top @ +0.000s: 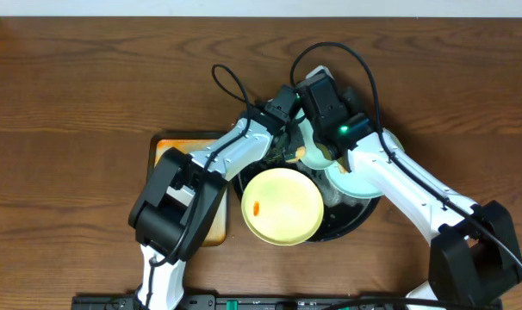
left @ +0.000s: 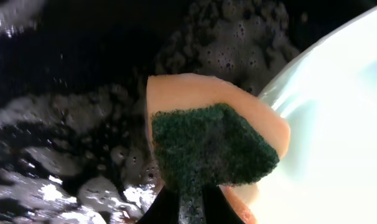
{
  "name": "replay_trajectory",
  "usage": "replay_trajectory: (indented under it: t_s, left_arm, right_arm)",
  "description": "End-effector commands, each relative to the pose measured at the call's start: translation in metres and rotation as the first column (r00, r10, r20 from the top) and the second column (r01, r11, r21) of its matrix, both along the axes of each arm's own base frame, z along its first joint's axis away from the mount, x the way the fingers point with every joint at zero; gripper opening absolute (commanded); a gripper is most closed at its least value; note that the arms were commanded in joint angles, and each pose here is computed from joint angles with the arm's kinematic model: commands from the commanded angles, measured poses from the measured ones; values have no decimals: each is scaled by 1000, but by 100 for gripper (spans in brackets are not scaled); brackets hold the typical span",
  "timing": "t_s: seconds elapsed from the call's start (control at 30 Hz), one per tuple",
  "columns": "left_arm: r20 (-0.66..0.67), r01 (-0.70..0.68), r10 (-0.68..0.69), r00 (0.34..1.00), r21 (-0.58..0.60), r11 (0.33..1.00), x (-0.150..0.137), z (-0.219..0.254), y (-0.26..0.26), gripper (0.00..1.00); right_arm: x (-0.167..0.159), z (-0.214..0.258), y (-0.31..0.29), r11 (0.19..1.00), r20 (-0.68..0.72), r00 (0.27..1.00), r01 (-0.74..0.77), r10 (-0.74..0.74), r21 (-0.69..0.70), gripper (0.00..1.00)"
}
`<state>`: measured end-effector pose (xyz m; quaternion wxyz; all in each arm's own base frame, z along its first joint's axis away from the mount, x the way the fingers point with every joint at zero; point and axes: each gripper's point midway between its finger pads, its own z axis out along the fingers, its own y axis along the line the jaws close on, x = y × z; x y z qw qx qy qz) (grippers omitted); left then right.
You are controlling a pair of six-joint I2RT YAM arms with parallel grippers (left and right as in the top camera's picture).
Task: Clean dirty plates on tray and stack at the side
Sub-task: 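Tilt the plate up with right gripper and scrub it with left sponge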
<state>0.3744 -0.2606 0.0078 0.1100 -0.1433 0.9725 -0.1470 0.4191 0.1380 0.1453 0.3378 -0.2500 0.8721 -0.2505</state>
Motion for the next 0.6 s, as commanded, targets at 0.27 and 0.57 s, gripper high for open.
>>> replay_trajectory:
  t_s: [0.27,0.57]
  left_arm:
    - [129,-42,20,991,168,985,16,36,43,8]
    - [161,-30,3,987,164,986,16,56,45,13]
  right_arm:
    - [0,11,6,1000,16,1000,-11,11,7,1]
    - [0,11,7,1000,20,1000,-10,10,9,1]
